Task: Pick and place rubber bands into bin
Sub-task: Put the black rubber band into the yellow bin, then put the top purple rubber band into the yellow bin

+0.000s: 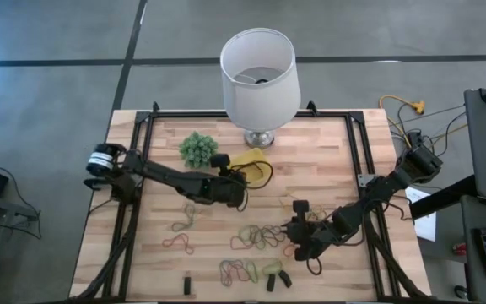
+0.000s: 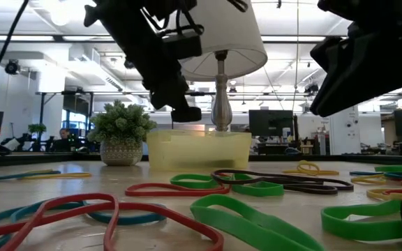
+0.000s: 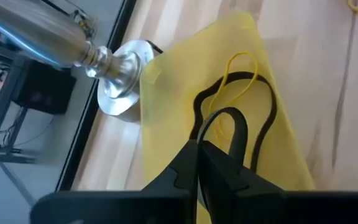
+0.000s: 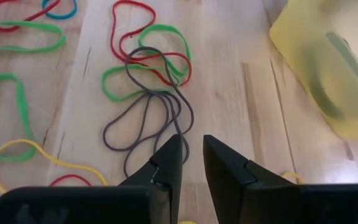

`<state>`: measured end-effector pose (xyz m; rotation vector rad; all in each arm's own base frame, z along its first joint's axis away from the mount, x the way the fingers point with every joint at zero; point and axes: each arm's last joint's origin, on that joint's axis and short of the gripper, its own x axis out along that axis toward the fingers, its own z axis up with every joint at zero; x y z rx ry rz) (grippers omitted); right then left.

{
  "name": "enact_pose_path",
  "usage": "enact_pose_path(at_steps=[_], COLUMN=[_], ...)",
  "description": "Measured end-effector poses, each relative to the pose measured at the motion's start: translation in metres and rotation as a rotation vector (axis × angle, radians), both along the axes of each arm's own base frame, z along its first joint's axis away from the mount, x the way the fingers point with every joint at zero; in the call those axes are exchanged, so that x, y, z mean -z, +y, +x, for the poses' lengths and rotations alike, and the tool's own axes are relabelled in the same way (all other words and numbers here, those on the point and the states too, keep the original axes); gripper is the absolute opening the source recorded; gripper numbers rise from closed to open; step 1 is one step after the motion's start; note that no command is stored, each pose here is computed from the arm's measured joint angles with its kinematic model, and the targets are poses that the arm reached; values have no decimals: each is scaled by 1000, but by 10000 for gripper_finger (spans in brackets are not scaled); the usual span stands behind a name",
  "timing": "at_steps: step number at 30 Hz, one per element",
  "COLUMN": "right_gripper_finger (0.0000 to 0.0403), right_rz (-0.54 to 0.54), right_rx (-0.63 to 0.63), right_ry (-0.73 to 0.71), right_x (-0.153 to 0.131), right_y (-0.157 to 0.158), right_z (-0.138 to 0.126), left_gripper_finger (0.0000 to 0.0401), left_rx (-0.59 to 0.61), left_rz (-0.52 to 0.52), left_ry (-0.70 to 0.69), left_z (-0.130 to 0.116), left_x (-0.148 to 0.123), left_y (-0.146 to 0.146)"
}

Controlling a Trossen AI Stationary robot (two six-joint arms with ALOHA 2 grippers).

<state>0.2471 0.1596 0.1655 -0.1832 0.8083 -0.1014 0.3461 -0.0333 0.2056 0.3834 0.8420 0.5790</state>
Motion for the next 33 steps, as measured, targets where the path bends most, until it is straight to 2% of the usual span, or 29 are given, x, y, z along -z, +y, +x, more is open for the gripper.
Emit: enact_pose_path(at_steps=[11,17,21,25,30,33], right_gripper_finger=[58,58,59,59,58,59], right_rz=[6,22,34,27,26,74], right_rx=[4,14,60,53,15,-56], right_ry=[-1,30,133,143,119,79], right_x=[1,3,8,10,13,13], right_y=[0,-1,-6,-6,-6,-3], right_z=[0,-3,-11,-12,-11,-6], left_gripper_finger=[81,99,100,100,100,100], left_rx=[12,36,88,178,274,286], left_rz=[13,10,-14,-50,-101,-102], left_ry=[13,8,-52,-127,-179,-211], left_z=[0,-7,-23,-44,-69,-78], left_x=[0,-13,-34,-51,-56,-54], left_y=[2,-7,-26,-56,-92,-108])
